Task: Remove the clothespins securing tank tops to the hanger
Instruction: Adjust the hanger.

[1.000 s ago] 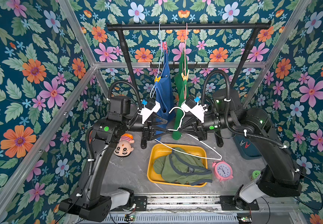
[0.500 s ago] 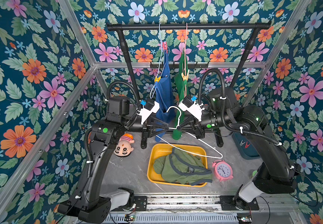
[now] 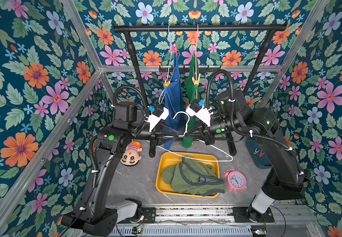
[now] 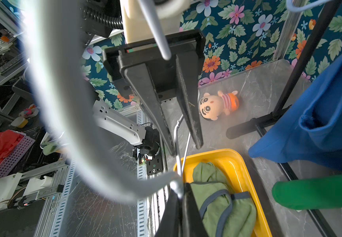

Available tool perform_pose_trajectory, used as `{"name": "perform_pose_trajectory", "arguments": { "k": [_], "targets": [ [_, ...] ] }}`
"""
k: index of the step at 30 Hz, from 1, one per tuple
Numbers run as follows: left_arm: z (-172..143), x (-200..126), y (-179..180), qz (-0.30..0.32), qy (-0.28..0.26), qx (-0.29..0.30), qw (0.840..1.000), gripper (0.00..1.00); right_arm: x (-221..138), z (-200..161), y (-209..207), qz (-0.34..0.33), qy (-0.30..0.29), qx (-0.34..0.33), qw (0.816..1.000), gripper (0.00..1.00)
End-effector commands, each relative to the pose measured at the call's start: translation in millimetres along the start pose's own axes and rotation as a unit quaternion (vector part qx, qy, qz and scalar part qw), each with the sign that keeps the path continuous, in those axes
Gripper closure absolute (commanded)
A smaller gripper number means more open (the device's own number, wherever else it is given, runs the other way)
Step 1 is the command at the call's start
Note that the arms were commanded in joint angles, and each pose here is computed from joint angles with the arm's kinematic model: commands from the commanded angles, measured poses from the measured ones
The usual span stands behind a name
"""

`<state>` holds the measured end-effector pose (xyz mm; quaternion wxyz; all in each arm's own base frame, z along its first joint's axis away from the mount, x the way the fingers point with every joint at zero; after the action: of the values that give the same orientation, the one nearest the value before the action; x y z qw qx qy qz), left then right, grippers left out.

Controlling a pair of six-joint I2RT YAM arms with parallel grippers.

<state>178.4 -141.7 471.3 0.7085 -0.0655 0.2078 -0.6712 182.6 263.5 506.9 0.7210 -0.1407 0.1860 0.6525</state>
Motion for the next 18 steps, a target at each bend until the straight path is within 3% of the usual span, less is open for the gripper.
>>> {"name": "perform_pose_trajectory", "arguments": {
  "k": [1, 4, 13, 16, 18],
  "targets": [
    [-0.2, -1.1, -4.2, -0.009, -0.001, 0.007, 1.0, 0.86, -3.1, 5.0, 3.0, 0.007, -0.015, -0.02, 1.0, 1.0],
    [-0.6, -1.4, -4.7, -0.01, -0.001, 0.008, 1.0, 0.89, -3.4, 6.6, 2.1, 0.005, -0.02, -0.023, 1.0, 1.0],
    [-3.7, 0.5, -2.7, -0.025, 0.0, -0.002, 1.0, 0.67, -0.6, 11.6, -0.6, 0.014, -0.032, -0.027, 0.999, 1.0],
    [-3.7, 1.0, -1.6, -0.025, 0.001, -0.004, 1.0, 0.65, 0.3, 13.5, -1.0, 0.019, -0.035, -0.03, 0.999, 1.0],
    [-3.5, 1.3, -1.2, -0.025, 0.001, -0.004, 1.0, 0.69, 0.3, 14.8, -1.0, 0.021, -0.037, -0.031, 0.999, 1.0]
  ]
}}
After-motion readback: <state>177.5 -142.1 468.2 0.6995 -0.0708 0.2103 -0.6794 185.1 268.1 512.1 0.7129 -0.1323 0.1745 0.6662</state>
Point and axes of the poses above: each gripper's point midway between its finger pads, its own x axis out along the fingers, its own y axis along the line the jaws close on, z = x × y, the point moved 9 cm from there along -x, back along the fingers, and after that the axes turned 12 degrees about -x, right-handed, at the moved point
